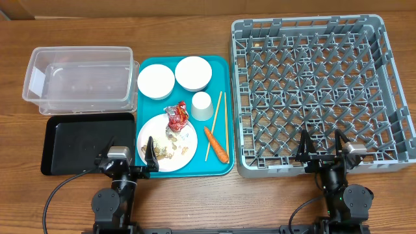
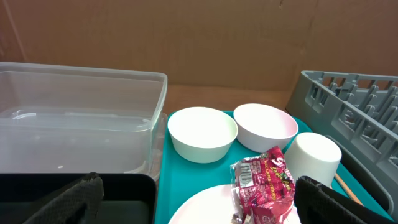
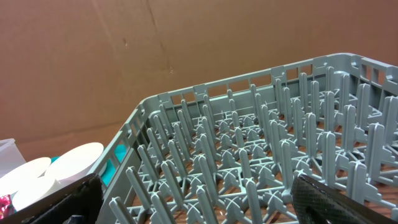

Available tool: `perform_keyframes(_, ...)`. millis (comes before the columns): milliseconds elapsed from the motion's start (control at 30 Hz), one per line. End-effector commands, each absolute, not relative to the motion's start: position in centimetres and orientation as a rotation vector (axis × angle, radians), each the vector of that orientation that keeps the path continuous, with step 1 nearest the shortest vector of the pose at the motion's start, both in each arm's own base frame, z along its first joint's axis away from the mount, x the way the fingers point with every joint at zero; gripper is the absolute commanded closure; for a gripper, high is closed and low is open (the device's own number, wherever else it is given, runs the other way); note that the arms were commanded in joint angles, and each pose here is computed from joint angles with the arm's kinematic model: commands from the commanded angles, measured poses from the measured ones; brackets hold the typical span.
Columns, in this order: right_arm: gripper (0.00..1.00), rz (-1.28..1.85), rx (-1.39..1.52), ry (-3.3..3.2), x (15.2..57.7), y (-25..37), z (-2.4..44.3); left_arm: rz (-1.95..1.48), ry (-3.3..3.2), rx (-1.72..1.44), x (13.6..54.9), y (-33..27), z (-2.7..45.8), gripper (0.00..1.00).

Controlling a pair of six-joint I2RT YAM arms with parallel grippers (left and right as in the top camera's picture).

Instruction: Sort waste into correct bins and load items into the dishwasher

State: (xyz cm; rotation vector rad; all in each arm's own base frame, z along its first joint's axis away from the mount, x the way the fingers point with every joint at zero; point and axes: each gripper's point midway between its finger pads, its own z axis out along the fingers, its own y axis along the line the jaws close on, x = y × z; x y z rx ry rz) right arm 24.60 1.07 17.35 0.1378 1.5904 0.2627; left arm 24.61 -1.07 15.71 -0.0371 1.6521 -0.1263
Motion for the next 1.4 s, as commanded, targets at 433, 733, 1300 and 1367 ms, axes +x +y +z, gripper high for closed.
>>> perform_keyframes(433,0.0,0.32,0.103,1.523,23.9,2.0,21.0,-0.138,1.59,-0.052,23.8,-0.9,20.0,0.0)
perform_keyframes(733,0.0,0.331,0.134,1.662,24.3,2.0,25.0,-0.157,1.794,-0.05,23.7,-1.4,21.7,0.0)
perform_keyframes(1300,0.0,0.412,0.246,2.302,27.2,3.1,26.7,-0.203,2.461,-0.086,25.1,-2.1,25.3,0.0)
perform_keyframes(1367,0.0,0.428,0.248,2.333,27.1,3.3,26.1,-0.206,2.483,-0.087,25.1,-2.2,25.2,0.0)
